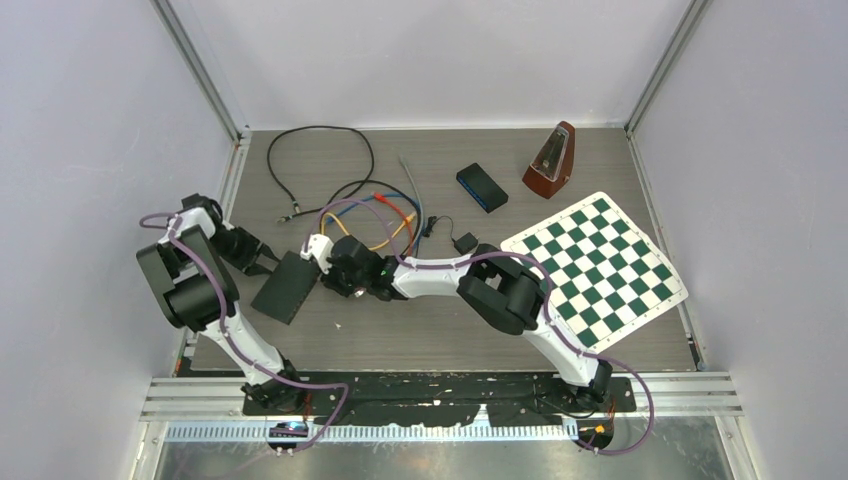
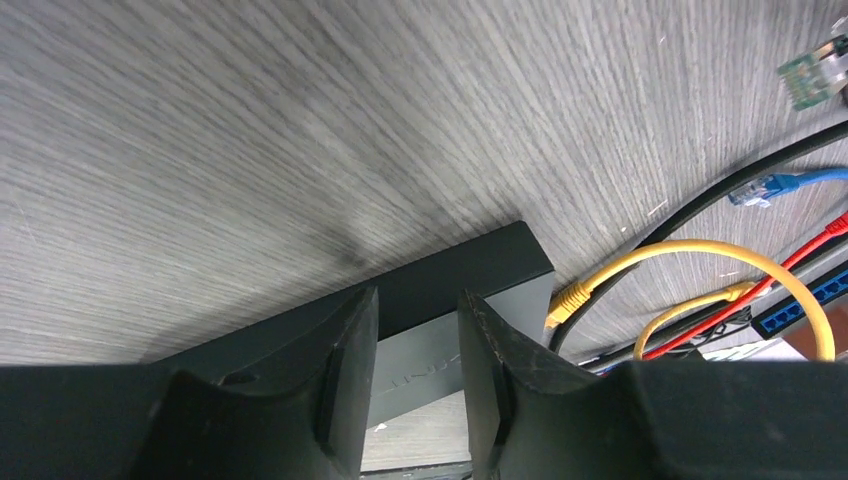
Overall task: Insert the plug into the switch port
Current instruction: Insert the connector into the switch port.
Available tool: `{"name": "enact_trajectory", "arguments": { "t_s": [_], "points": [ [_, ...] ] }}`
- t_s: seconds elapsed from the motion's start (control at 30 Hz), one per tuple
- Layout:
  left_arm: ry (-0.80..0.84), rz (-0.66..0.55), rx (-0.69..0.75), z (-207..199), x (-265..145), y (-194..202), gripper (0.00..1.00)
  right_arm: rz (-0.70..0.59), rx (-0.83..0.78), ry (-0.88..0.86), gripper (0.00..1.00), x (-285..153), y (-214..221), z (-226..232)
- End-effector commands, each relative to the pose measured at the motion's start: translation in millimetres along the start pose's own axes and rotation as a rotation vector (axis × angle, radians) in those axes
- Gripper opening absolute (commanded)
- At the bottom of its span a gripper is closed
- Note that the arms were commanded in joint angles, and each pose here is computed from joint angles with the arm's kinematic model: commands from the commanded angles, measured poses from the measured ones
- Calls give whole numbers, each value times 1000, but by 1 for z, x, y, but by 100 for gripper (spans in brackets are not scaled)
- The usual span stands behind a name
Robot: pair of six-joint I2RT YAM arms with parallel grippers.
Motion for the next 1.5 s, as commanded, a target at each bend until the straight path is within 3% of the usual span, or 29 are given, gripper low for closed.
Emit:
{"name": "enact_trajectory", "arguments": {
  "t_s": [0.0,0.37,0.67,0.97,1.13,1.47],
  "points": [
    [12,80,33,-7,-4,6,36,-88,5,13,5,12,-22,-3],
    [68,170,38,-7,0,35,19,-197,91,68,5,32,-41,-8],
    [85,241,93,-16,7,54,11,-272,66,39,5,42,-59,-6],
    [92,319,70,-2,24,72,5,-338,81,130,5,49,-81,-18],
    [62,290,80,3,18,69,3,-347,81,233,5,47,-78,-28],
    [27,99,30,9,-8,48,7,-345,57,169,5,42,-65,-18]
  ]
}}
Point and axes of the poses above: each gripper's point midway between its finger pads, its own x axis out along the fingers, its own z axis along the line the jaws close on, y = z × x, the point moved 8 cm from there along -x, back along the fingers, and after that the axes turned 7 degrees about -x, right-handed, at the moved point
